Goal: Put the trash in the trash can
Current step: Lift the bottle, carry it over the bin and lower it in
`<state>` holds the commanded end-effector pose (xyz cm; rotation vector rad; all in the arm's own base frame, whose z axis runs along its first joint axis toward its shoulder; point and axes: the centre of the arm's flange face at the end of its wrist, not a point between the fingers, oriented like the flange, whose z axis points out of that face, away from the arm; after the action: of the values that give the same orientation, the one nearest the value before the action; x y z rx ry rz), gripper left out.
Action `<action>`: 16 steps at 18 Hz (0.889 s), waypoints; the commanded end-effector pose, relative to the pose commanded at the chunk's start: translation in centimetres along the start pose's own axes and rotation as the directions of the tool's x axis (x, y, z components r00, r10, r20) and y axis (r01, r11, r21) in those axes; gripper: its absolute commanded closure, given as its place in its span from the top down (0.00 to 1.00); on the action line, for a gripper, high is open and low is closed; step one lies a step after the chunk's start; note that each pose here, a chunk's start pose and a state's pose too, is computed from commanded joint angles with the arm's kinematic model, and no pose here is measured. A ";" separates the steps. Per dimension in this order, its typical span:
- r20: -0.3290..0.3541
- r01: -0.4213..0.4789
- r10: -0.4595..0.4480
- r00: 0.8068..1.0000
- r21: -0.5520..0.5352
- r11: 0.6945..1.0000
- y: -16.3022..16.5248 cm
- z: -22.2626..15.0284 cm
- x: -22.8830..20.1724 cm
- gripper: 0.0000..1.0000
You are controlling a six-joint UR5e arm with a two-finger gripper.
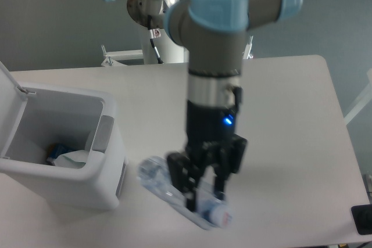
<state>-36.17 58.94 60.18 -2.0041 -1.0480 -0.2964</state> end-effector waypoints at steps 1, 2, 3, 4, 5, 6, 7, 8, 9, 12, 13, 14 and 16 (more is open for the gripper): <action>-0.028 0.023 -0.023 0.999 0.005 1.000 -0.2 -0.9 0.8 0.58; -0.048 0.041 -0.041 0.998 0.010 0.999 -0.3 -1.6 1.4 0.58; -0.060 0.050 -0.049 0.997 0.017 0.999 -0.4 -2.5 2.0 0.58; -0.072 0.050 -0.048 0.996 0.018 0.999 -0.2 -3.1 2.5 0.58; -0.089 0.043 -0.042 0.995 0.009 0.999 0.2 -3.1 3.2 0.58; -0.101 0.033 -0.032 0.994 0.000 0.999 0.8 -2.9 4.1 0.58; -0.114 0.018 -0.018 0.993 0.000 1.000 1.4 -2.7 5.1 0.58; -0.124 0.004 -0.006 0.992 -0.012 1.000 2.3 -2.1 5.9 0.58; -0.130 -0.009 0.005 0.991 -0.031 0.999 3.5 -1.5 6.5 0.58; -0.148 -0.038 0.028 0.989 -0.063 0.997 6.9 -0.5 7.6 0.58; -0.155 -0.061 0.050 0.987 -0.067 0.996 8.1 -0.1 8.1 0.58; -0.161 -0.086 0.074 0.984 -0.068 0.994 9.1 0.1 8.4 0.58; -0.166 -0.123 0.110 0.980 -0.072 0.990 10.0 0.6 8.4 0.59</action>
<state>-23.38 61.12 58.60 -2.0678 -0.8253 -0.4376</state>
